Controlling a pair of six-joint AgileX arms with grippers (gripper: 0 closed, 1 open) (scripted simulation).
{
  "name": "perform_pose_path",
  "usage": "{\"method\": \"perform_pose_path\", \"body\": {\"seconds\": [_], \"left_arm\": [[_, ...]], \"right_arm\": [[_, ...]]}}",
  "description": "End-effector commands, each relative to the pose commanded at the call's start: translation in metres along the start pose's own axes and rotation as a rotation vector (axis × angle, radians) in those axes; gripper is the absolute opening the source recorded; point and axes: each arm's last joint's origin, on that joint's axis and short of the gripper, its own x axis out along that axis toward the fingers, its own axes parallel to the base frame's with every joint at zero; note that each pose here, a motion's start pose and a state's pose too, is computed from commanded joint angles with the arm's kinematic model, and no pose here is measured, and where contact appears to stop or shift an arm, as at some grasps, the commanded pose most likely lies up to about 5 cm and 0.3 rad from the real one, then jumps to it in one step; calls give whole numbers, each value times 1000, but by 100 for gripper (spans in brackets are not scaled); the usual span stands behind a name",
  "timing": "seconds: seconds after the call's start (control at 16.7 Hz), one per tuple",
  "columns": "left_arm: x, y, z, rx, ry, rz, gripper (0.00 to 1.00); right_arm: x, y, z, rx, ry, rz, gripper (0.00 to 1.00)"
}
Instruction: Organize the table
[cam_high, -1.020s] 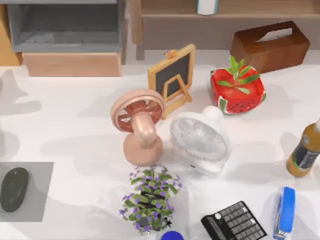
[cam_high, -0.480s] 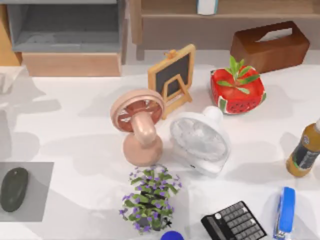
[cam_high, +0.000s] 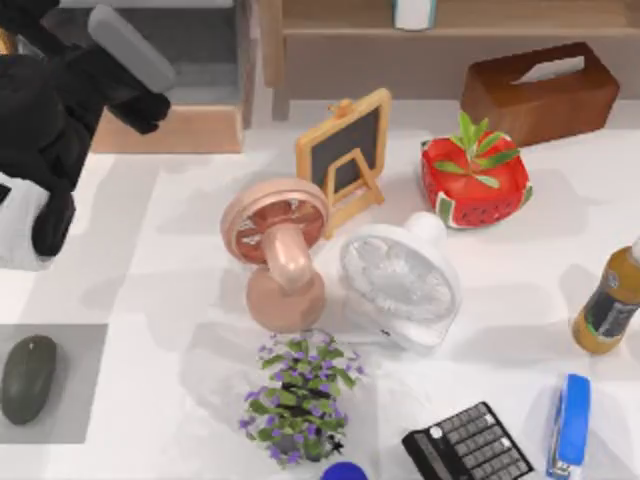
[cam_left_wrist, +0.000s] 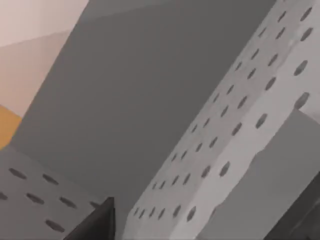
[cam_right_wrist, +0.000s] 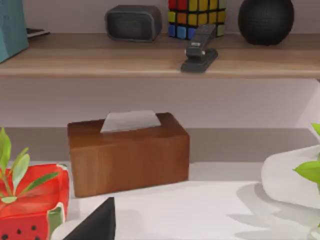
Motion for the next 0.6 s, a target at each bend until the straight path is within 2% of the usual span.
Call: {"method": "perform_pose_path", "body": {"seconds": [0.36, 0.6], "left_arm": [[0, -57, 148, -491, -47, -12, 100], [16, -83, 220, -750, -2, 13, 100]], "right_arm": [[0, 0, 0, 0, 0, 0, 100], [0, 0, 0, 0, 0, 0, 100]]}}
